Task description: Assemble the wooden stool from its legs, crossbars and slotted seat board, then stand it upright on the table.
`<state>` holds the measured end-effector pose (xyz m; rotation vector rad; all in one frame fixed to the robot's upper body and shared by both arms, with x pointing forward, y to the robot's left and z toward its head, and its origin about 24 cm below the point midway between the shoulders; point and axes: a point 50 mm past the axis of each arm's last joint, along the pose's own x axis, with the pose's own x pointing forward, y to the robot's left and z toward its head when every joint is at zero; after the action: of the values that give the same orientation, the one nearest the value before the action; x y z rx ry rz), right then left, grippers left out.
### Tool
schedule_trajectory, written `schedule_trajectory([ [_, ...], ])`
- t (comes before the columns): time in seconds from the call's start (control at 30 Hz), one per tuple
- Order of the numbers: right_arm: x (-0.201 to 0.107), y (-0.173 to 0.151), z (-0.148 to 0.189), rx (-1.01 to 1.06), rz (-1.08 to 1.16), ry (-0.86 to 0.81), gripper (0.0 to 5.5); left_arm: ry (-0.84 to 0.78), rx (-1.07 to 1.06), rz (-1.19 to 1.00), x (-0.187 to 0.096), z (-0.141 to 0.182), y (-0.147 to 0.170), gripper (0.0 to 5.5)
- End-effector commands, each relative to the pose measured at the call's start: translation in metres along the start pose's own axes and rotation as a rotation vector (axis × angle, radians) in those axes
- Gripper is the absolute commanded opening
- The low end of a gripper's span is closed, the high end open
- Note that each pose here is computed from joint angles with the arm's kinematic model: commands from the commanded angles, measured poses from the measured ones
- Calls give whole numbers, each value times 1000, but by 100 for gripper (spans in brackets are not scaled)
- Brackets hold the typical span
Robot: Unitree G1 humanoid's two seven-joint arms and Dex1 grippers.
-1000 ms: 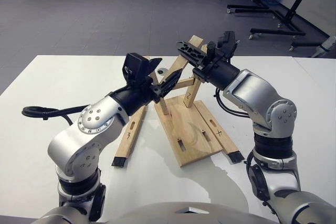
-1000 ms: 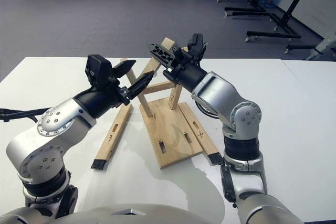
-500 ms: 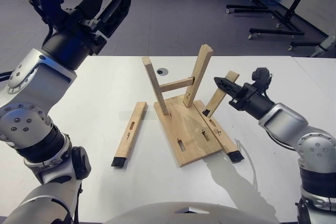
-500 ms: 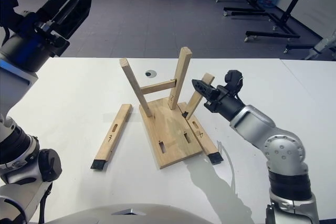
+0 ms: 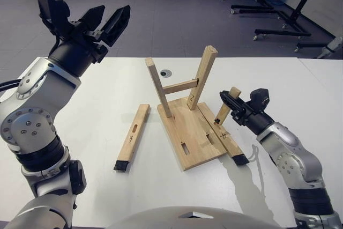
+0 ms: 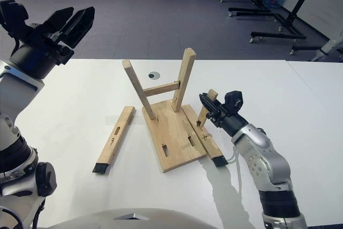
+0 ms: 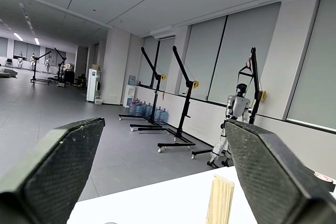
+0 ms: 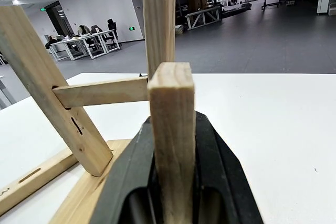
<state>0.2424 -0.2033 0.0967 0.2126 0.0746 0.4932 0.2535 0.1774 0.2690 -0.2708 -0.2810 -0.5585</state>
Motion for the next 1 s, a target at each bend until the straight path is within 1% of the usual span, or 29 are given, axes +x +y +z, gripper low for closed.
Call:
schedule_trajectory([
  [0.03, -1, -6, -9, -6, -24, 5, 40, 10, 3, -3, 1, -2, 0, 415],
  [0.4, -9, -9, -23, 23, -46, 29, 40, 7, -1, 2, 2, -4, 0, 415],
  [1.0, 6, -5, -29, 23, -63, 13, 40, 8, -12, -3, 2, -6, -3, 415],
])
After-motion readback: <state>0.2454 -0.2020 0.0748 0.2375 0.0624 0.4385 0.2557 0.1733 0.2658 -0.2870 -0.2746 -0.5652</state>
